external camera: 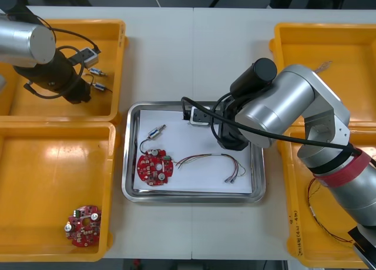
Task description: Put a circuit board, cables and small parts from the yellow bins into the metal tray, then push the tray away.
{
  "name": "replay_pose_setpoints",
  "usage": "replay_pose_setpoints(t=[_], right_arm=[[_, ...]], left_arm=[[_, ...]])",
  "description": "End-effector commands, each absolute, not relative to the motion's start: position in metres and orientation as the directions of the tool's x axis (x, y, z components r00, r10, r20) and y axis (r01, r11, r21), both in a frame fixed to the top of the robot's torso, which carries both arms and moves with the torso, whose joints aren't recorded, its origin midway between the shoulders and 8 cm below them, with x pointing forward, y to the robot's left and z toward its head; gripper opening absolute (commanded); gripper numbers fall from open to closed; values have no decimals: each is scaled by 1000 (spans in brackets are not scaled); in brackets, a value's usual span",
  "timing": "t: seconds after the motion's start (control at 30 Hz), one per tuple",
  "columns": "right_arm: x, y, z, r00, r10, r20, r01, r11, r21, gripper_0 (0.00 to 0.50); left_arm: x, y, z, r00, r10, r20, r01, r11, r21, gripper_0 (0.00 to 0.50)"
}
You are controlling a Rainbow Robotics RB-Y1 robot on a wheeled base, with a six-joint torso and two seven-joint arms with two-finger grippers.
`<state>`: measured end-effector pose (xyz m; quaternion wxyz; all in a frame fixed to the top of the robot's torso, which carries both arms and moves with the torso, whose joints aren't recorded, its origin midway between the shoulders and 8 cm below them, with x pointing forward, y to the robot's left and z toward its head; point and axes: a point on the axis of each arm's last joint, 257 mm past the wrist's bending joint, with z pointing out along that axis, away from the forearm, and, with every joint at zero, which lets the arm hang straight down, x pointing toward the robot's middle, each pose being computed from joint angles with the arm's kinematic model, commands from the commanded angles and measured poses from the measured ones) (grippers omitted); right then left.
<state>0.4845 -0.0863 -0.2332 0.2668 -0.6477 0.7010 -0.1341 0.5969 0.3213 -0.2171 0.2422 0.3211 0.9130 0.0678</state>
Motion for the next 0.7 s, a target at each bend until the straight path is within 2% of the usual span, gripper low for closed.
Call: replay_pose_setpoints(t=[0.03, 0.13, 0.17, 0.2, 0.23, 0.37, 0.53, 0.7], right_arm=[[479, -103, -204, -25, -980, -196, -825, 131, -550, 500], [468, -115, -193, -58, -980, -191, -831, 153, -535, 500], [464, -120, -188, -71, -979, -191, -831, 164, -531, 500], [459, -126, -183, -86, -977, -193, -831, 178, -527, 500], [455, -133, -178, -106, -976, -193, -832, 193, -520, 500], [444, -155, -164, -167, -967, -193, -827, 244, -507, 500], [452, -172, -128, -214, -931, -295, -759, 349, -550, 500], [452, -197, -112, -273, -891, -362, -704, 441, -557, 500]], left_arm=[[596, 346, -213, -611, 707, -356, 610, 708, 356, 500], [597, 345, -212, -610, 707, -359, 610, 708, 356, 500], [597, 344, -213, -610, 706, -360, 612, 708, 353, 356], [597, 344, -212, -609, 706, -360, 612, 708, 352, 95], [597, 345, -212, -609, 706, -361, 611, 708, 354, 1], [598, 343, -211, -608, 704, -367, 610, 710, 352, 0], [600, 345, -206, -607, 696, -384, 602, 718, 350, 0], [600, 352, -190, -607, 690, -395, 592, 724, 354, 0]])
